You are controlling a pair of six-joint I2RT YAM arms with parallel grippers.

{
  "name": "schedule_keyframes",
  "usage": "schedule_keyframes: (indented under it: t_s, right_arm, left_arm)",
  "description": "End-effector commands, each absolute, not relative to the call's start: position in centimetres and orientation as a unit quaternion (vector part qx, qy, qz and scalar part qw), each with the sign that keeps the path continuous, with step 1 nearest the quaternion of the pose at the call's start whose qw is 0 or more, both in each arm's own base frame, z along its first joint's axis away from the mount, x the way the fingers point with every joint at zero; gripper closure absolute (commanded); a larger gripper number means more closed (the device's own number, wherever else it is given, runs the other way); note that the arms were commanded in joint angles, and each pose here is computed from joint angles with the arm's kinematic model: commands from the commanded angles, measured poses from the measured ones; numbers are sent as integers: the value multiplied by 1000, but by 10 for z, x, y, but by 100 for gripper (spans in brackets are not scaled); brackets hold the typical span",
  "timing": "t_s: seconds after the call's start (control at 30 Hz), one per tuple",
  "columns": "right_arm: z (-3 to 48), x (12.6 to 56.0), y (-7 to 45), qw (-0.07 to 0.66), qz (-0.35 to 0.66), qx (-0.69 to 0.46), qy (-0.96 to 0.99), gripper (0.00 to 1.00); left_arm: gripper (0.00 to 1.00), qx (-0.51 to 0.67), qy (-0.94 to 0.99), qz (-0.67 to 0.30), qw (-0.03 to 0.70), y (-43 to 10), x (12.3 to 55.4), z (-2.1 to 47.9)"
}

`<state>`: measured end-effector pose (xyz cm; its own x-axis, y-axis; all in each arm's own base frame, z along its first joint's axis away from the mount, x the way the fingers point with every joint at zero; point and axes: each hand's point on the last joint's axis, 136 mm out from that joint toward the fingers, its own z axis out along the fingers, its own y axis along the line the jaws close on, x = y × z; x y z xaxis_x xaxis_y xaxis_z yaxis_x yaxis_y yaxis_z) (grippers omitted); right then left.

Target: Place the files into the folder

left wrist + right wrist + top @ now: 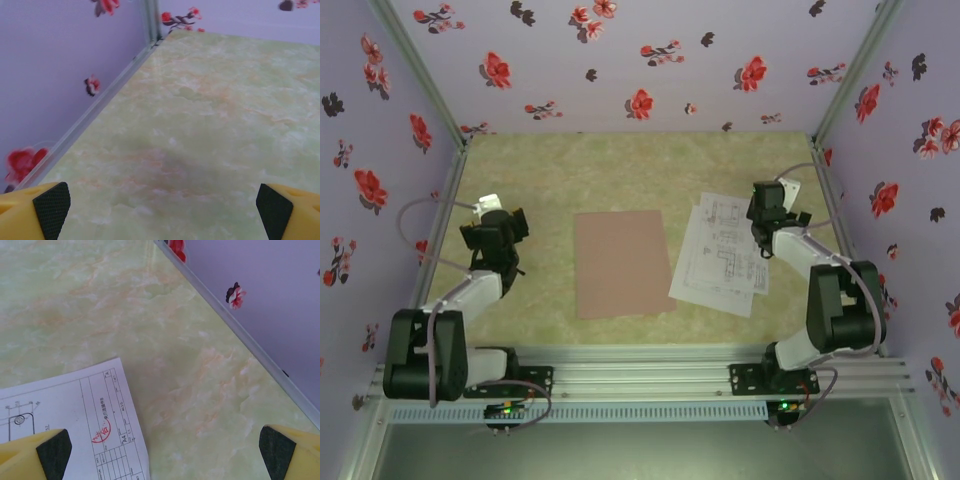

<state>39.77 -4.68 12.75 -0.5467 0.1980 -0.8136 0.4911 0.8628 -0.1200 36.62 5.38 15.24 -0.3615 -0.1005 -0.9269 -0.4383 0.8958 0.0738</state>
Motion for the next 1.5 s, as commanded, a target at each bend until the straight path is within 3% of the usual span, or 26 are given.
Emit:
schedule_keyframes:
  t_s: [0.0, 0.1, 0.2, 0.33, 0.47, 0.57, 0.77, 1.1, 1.37, 1.47]
  right_arm:
    - [177, 397, -48, 484, -136, 238, 831, 1]
    - [200, 400, -26, 497, -37, 254, 829, 1]
    - [207, 401, 17, 441, 68, 248, 860, 1]
    - [198, 369, 93, 363, 47, 163, 916, 1]
    - [162, 316, 186, 281, 96, 76, 952, 13]
    - [142, 291, 226, 231, 117, 47, 965, 18]
    - [113, 286, 253, 174, 153, 58, 971, 25]
    - [92, 294, 254, 138, 155, 82, 975, 26]
    - [87, 305, 246, 118, 167, 106, 973, 29]
    - [86, 310, 245, 118, 164, 108, 973, 30]
  left_arm:
    - [1, -265, 783, 168, 537, 73, 356, 198]
    - [1, -307, 788, 124, 519, 63, 348, 212]
    - [1, -299, 805, 46, 511, 20, 342, 221]
    - [1, -249, 867, 14, 431, -53, 310, 202]
    - [1, -232, 923, -29, 306, -109, 261, 148]
    - [1, -228, 940, -61, 247, -135, 238, 122]
    - [10, -222, 960, -44, 164, -143, 222, 82]
    - [28, -215, 961, -63, 160, -157, 257, 35]
    - [50, -194, 965, -55, 165, -157, 282, 19]
    - [64, -212, 962, -51, 167, -149, 290, 18]
